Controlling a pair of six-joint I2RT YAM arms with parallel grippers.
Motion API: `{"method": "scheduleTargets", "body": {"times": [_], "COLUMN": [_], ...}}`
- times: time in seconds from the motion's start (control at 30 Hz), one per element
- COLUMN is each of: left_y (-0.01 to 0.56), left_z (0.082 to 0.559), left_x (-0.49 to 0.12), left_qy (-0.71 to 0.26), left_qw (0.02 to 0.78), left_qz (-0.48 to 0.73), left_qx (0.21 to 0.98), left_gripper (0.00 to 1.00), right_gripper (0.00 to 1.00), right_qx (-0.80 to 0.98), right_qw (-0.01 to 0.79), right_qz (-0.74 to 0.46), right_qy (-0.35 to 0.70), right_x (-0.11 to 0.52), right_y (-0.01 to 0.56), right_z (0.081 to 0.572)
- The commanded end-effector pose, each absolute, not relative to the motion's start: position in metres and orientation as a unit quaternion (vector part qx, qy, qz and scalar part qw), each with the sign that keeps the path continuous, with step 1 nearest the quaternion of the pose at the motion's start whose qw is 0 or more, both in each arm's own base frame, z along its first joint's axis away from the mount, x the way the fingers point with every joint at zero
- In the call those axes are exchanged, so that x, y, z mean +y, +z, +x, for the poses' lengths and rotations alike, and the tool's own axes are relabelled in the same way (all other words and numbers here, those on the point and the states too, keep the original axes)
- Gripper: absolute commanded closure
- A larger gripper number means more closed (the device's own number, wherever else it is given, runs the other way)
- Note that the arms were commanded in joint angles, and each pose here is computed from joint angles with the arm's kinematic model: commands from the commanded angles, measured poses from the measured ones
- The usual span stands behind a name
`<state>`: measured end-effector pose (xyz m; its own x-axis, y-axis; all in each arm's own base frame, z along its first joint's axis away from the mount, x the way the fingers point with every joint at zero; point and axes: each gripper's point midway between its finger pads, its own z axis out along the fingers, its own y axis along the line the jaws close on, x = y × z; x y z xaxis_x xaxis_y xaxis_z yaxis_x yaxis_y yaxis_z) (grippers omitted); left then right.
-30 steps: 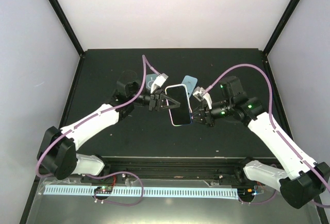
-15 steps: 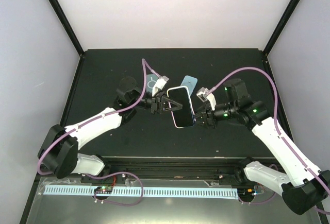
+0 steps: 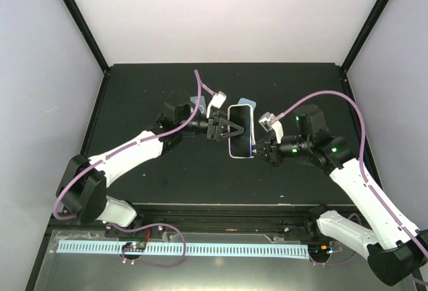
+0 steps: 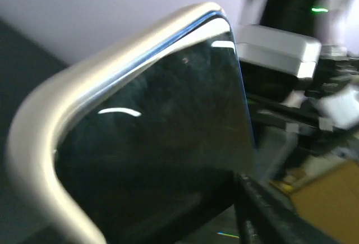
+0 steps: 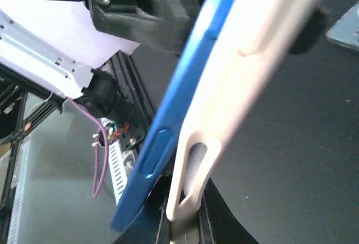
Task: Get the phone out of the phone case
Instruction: Remove the phone case from the phone.
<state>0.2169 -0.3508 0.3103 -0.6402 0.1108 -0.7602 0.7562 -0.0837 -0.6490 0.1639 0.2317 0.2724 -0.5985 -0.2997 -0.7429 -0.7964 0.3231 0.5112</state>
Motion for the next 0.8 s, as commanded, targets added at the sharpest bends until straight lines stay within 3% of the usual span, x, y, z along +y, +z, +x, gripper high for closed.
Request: {"method": "scheduleTargets", "body": {"times": [0.0, 0.1, 0.2, 0.43, 0.77], "left_y": [0.257, 0.258, 0.257, 0.217, 0.181], "left_z": [0.288, 0.291, 0.284, 0.259, 0.211], "left_x": [-0.337, -0.312, -0.289, -0.27, -0.309], "left_qy": [-0.506, -0.466, -0.443, -0.383, -0.332], "left_qw": [0.335, 0.39, 0.43, 0.465, 0.464], "left_qz": [0.219, 0.186, 0.161, 0.131, 0.225], "left_qx": [0.764, 0.772, 0.77, 0.787, 0.79], "left_gripper": [0.38, 0.24, 0.19, 0.22, 0.28], "right_gripper": [0.99, 0.99, 0.99, 0.99, 0.99], "right_qx": [0.721, 0.788, 0.818, 0.867, 0.924], "right_qw": [0.352, 0.349, 0.335, 0.28, 0.169], "right_qz": [-0.373, -0.299, -0.265, -0.21, -0.173], "right_qy": [0.466, 0.409, 0.386, 0.355, 0.296], "right_x": [0.243, 0.227, 0.218, 0.215, 0.214], "right_y": [0.308, 0.279, 0.258, 0.206, 0.136], "right_z": [0.171, 0.194, 0.199, 0.215, 0.231]}}
